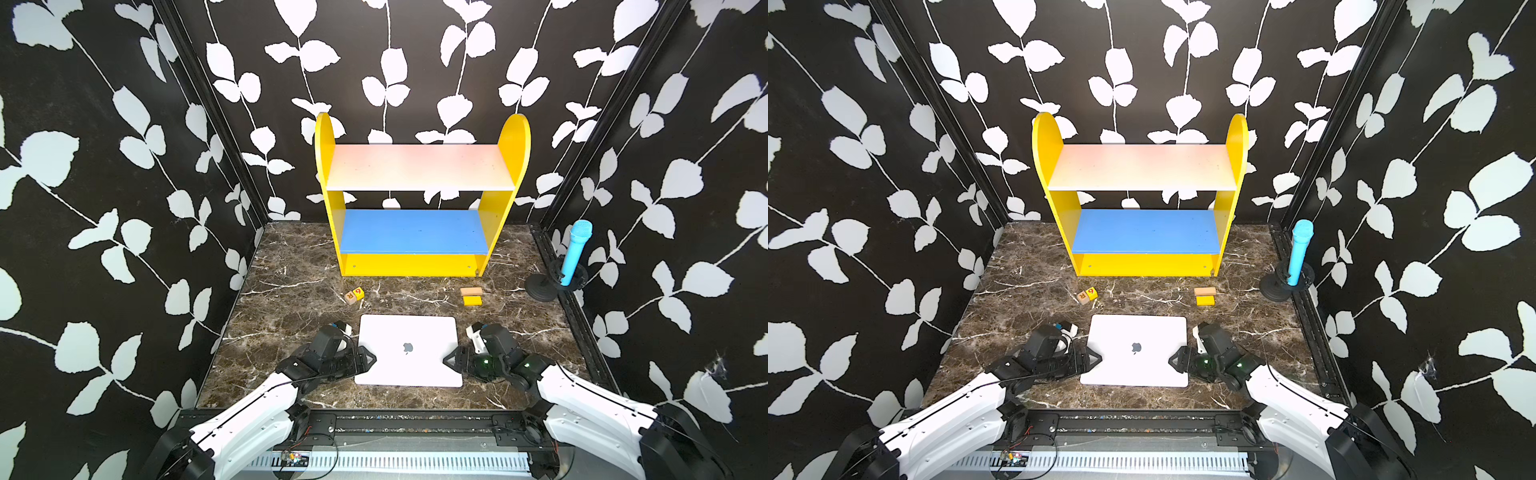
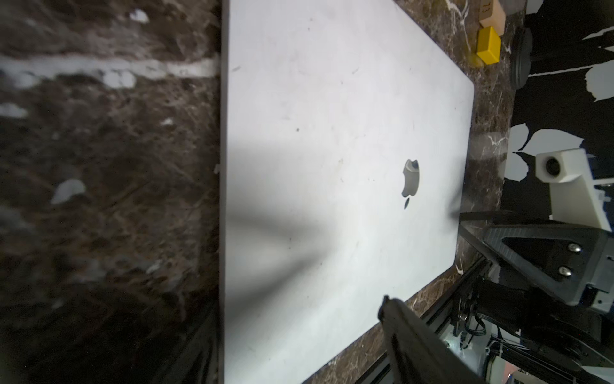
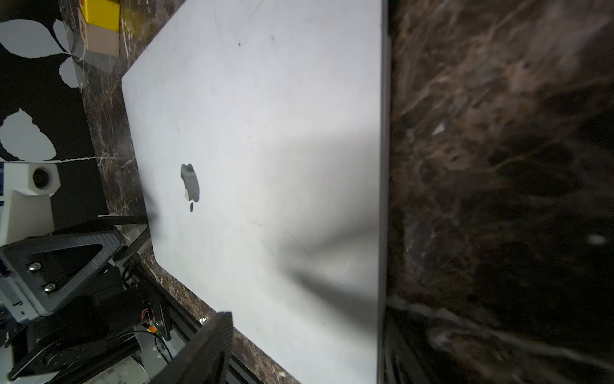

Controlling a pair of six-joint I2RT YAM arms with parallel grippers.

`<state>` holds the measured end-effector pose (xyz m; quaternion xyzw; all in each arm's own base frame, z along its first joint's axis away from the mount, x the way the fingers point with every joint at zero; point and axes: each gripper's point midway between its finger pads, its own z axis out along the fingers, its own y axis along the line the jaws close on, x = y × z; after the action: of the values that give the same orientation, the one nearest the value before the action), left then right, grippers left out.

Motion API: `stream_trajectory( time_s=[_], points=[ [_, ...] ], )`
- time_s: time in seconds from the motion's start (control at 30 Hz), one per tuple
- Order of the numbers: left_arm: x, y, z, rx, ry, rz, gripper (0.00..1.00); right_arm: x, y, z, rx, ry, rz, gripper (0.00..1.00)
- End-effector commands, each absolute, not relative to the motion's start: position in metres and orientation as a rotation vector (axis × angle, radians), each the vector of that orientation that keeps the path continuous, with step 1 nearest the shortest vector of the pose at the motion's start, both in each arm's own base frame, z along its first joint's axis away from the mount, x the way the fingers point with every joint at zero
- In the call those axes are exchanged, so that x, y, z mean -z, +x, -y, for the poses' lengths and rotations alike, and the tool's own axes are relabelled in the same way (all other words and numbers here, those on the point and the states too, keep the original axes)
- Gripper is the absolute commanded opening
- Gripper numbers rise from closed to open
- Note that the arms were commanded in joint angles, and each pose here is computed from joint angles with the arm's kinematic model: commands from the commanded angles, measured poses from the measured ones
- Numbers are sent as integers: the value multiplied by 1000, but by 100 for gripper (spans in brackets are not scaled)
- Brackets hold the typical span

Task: Close the laptop lid and set it aside
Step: Pick up the laptop from the center of the board.

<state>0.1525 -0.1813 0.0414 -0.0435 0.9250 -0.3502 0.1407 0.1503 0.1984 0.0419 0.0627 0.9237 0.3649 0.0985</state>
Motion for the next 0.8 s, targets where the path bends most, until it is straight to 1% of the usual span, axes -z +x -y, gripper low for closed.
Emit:
stream_trajectory(
  time_s=[0.0,0.53,0.77],
  points=[
    [-51,145,199,1183,-80,-2643,77,-69,152,-222,-1302,137,-2630,71],
    [-66,153,208,1286,-106,-2546,72,-92,164,-223,-1373,196,-2490,61],
    [-72,156,211,1333,-119,-2493,69,-98,168,-224,-1411,227,-2442,58]
  ],
)
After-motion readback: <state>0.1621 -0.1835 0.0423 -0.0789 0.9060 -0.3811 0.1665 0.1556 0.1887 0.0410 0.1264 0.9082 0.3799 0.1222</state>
